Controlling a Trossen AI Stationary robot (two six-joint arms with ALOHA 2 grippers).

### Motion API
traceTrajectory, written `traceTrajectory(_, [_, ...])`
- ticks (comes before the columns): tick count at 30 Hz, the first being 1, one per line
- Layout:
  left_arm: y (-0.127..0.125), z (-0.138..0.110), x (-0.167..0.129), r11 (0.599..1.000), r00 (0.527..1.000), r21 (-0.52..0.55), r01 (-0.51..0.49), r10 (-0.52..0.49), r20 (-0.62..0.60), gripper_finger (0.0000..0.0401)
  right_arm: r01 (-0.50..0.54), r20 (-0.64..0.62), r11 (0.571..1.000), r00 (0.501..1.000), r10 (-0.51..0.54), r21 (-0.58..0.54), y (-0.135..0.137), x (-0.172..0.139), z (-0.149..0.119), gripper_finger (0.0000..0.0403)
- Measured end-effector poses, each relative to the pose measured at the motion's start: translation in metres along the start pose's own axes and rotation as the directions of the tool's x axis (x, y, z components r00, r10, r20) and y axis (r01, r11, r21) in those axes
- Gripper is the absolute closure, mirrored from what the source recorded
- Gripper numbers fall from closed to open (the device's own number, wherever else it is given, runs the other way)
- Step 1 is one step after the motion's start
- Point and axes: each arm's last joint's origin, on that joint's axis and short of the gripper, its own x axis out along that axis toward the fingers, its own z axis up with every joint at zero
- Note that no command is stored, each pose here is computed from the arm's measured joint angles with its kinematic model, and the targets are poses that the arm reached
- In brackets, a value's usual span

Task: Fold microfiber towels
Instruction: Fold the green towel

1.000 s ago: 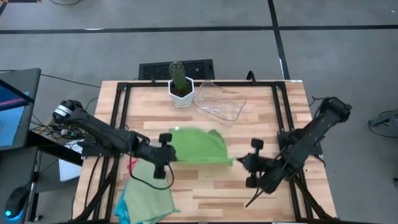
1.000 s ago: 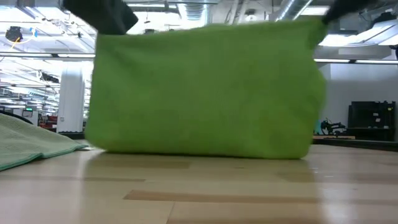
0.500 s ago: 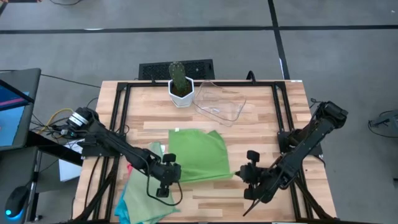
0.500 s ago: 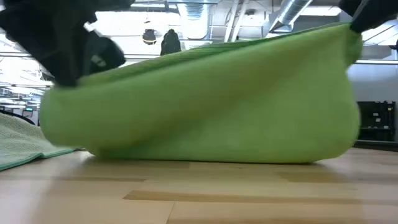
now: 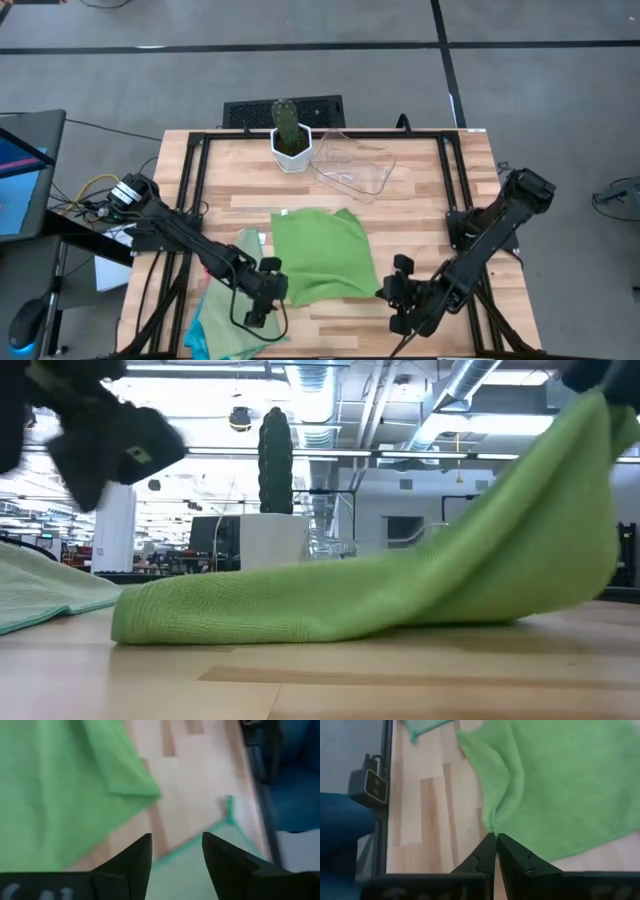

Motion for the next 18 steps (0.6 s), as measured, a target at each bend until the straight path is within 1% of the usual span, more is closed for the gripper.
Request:
traceTrajectory(3, [0.000, 0.004, 0.000, 0.991, 0.994, 0.096, -0.089, 0.082, 0.077, 0.0222, -0.015, -0.013, 1.000, 1.000, 0.015, 0.023, 0.006, 0.010, -0.004, 0.0357])
traceTrajectory(5, [0.001, 0.008, -0.001, 0.975, 0.984, 0.170, -0.144, 0.122, 0.133, 0.0220, -0.042, -0.003, 0.999, 0.999, 0.042, 0.032, 0.010, 0.013, -0.003, 0.0357])
traceTrajectory(7, [0.005, 0.013, -0.001, 0.959, 0.975, 0.222, -0.175, 0.137, 0.176, 0.0220, -0.062, 0.008, 0.997, 0.998, 0.062, 0.035, 0.013, 0.012, -0.004, 0.0357])
traceTrajectory(8, [0.008, 0.016, 0.000, 0.958, 0.973, 0.232, -0.166, 0.122, 0.194, 0.0220, -0.077, 0.017, 0.996, 0.997, 0.077, 0.045, 0.016, 0.011, -0.004, 0.0357])
traceTrajectory(10, [0.015, 0.021, 0.001, 0.969, 0.974, 0.230, -0.087, 0.034, 0.223, 0.0220, -0.098, 0.021, 0.994, 0.995, 0.097, 0.054, 0.022, 0.011, -0.009, 0.0357])
traceTrajectory(12, [0.019, 0.023, 0.004, 0.978, 0.965, 0.207, -0.006, -0.049, 0.256, 0.0220, -0.119, 0.021, 0.992, 0.993, 0.118, 0.037, 0.029, 0.010, -0.016, 0.0357])
traceTrajectory(13, [0.021, 0.023, 0.005, 0.982, 0.959, 0.189, 0.016, -0.068, 0.276, 0.0220, -0.133, 0.027, 0.991, 0.991, 0.132, 0.036, 0.033, 0.011, -0.018, 0.0357])
traceTrajectory(16, [0.024, 0.013, 0.012, 0.987, 0.957, 0.159, 0.028, -0.073, 0.281, 0.0220, -0.111, -0.001, 0.994, 0.994, 0.111, 0.008, 0.039, 0.018, -0.032, 0.0357])
traceTrajectory(18, [0.021, 0.009, 0.016, 0.990, 0.954, 0.135, 0.036, -0.074, 0.291, 0.0220, -0.107, -0.018, 0.994, 0.994, 0.107, 0.033, 0.042, 0.024, -0.037, 0.0351])
